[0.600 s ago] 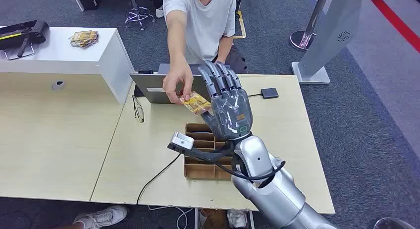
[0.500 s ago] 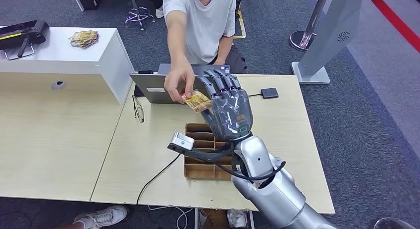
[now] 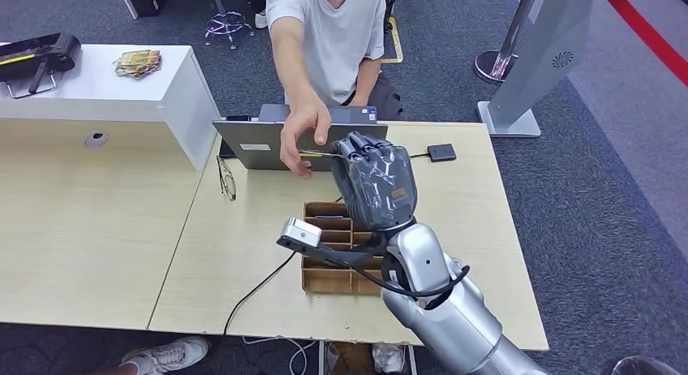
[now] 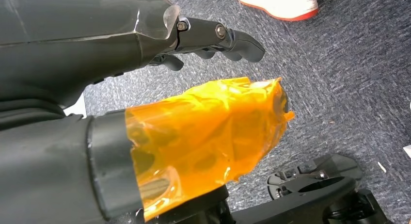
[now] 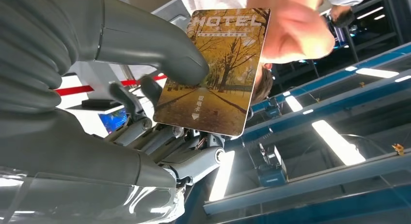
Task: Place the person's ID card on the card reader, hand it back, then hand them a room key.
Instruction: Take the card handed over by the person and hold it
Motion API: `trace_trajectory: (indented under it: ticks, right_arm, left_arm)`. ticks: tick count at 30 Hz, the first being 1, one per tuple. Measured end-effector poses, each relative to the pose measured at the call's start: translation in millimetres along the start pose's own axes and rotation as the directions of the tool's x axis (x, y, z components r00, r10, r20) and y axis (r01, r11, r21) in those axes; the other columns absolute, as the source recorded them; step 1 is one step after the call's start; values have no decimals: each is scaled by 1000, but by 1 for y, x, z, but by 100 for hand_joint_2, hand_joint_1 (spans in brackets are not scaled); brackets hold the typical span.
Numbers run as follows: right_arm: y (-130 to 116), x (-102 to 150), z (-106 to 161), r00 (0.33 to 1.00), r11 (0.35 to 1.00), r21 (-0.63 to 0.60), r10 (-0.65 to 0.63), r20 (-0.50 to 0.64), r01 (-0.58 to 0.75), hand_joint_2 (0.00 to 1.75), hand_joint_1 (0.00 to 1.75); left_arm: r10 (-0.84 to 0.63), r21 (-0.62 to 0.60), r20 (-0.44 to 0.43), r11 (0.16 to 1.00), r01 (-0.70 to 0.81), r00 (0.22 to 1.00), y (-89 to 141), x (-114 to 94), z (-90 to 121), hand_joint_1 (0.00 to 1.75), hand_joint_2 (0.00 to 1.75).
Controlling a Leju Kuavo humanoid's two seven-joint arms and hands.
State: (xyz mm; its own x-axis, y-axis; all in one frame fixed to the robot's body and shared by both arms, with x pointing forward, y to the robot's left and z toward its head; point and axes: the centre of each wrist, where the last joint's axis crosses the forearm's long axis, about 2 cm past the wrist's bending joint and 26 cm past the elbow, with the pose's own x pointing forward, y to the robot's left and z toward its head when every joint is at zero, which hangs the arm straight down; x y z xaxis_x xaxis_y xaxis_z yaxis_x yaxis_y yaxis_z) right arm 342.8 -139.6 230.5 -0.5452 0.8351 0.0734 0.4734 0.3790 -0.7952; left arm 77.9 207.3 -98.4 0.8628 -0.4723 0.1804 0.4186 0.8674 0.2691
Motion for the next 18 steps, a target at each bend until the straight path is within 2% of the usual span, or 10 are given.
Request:
trace_trajectory:
  ticks: [6, 18]
  right_arm:
    - [-3, 1, 2, 1000, 999, -21, -29, 2, 29, 175, 175]
    - [-13, 11, 11, 950, 950, 6, -311, 34, 311, 175, 175]
  left_arm:
    - [6, 0, -1, 1000, -6, 1000, 0, 0, 0, 0, 0]
    - [35, 9, 4, 999, -35, 999, -1, -3, 0, 0, 0]
